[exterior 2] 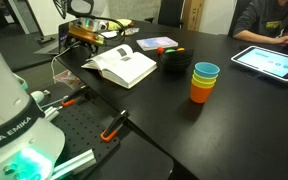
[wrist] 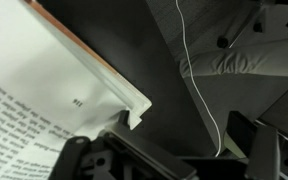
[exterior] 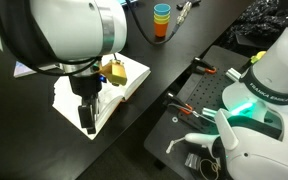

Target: Open the orange book then flip the pages once.

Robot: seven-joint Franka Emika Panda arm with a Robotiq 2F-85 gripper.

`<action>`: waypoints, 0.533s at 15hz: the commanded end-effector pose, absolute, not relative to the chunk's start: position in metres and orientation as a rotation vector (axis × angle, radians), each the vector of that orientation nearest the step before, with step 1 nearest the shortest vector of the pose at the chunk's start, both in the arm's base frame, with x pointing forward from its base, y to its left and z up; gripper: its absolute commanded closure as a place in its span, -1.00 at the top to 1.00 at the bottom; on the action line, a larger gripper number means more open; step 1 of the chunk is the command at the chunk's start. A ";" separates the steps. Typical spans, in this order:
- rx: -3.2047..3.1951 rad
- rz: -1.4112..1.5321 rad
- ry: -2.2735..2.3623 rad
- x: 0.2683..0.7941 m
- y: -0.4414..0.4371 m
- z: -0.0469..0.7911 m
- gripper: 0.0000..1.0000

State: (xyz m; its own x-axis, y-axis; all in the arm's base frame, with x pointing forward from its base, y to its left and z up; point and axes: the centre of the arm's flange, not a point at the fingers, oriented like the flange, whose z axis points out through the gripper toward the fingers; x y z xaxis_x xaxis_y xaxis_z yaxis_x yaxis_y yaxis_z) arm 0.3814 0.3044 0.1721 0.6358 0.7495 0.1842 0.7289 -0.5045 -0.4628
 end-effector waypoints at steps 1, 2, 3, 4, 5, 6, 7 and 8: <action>-2.300 0.160 -1.104 0.394 0.287 0.200 1.00; -2.271 0.212 -1.071 0.398 0.281 0.208 1.00; -2.233 0.265 -1.032 0.403 0.272 0.219 1.00; -2.215 0.295 -1.005 0.408 0.264 0.229 1.00; -2.200 0.312 -0.993 0.412 0.256 0.237 1.00; -2.213 0.303 -1.006 0.419 0.246 0.245 1.00; -2.237 0.292 -1.022 0.425 0.235 0.251 1.00; -2.281 0.282 -1.037 0.431 0.220 0.252 1.00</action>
State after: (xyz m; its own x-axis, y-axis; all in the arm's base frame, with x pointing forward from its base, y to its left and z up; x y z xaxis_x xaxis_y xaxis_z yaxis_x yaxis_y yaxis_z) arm 0.4159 0.2457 0.2256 0.6737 0.7352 0.0750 0.5852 -0.4688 -0.6616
